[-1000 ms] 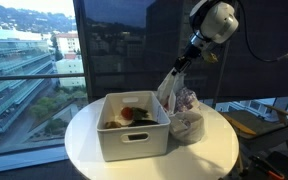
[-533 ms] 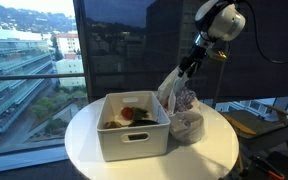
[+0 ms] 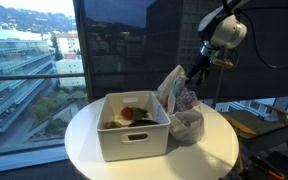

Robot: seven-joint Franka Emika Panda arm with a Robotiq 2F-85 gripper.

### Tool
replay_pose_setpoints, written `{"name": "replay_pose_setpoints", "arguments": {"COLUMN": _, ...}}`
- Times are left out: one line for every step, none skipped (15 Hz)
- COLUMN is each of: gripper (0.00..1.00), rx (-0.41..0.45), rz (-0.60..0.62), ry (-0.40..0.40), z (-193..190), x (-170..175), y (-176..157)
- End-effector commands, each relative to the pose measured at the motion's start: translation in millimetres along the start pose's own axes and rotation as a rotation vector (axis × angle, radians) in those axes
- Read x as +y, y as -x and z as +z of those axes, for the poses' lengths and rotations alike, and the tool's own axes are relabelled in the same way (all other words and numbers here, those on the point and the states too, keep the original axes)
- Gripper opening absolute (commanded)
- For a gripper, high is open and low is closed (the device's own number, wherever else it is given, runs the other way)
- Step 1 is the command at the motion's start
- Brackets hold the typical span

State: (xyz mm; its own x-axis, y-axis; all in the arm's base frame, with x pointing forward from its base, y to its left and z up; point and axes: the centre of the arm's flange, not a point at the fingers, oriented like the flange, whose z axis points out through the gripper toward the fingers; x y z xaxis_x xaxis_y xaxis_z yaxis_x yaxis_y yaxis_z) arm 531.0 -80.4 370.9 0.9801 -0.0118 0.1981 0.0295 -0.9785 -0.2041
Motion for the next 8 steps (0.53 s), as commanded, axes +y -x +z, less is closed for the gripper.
{"name": "replay_pose_setpoints", "arguments": {"gripper": 1.00, "rx": -0.044, "rz": 0.044, "ry": 0.013, "z": 22, "x": 14, "y": -16}}
{"name": "replay_pose_setpoints", "arguments": {"gripper": 1.00, "rx": -0.054, "rz": 0.048, "ry": 0.014, "z": 28, "x": 16, "y": -17}}
{"name": "replay_pose_setpoints", "arguments": {"gripper": 1.00, "rx": -0.061, "rz": 0.050, "ry": 0.015, "z": 34, "x": 16, "y": -17}}
{"name": "replay_pose_setpoints", "arguments": {"gripper": 1.00, "rx": -0.067, "rz": 0.051, "ry": 0.016, "z": 39, "x": 18, "y": -18}}
{"name": "replay_pose_setpoints", "arguments": {"gripper": 0.98, "rx": -0.069, "rz": 0.052, "ry": 0.016, "z": 42, "x": 18, "y": -18}}
{"name": "replay_pose_setpoints", "arguments": {"gripper": 0.95, "rx": -0.071, "rz": 0.053, "ry": 0.016, "z": 43, "x": 19, "y": -18}}
{"name": "replay_pose_setpoints", "arguments": {"gripper": 0.97, "rx": -0.071, "rz": 0.056, "ry": 0.017, "z": 43, "x": 19, "y": -19}}
{"name": "replay_pose_setpoints", "arguments": {"gripper": 0.72, "rx": -0.068, "rz": 0.061, "ry": 0.019, "z": 43, "x": 20, "y": -20}}
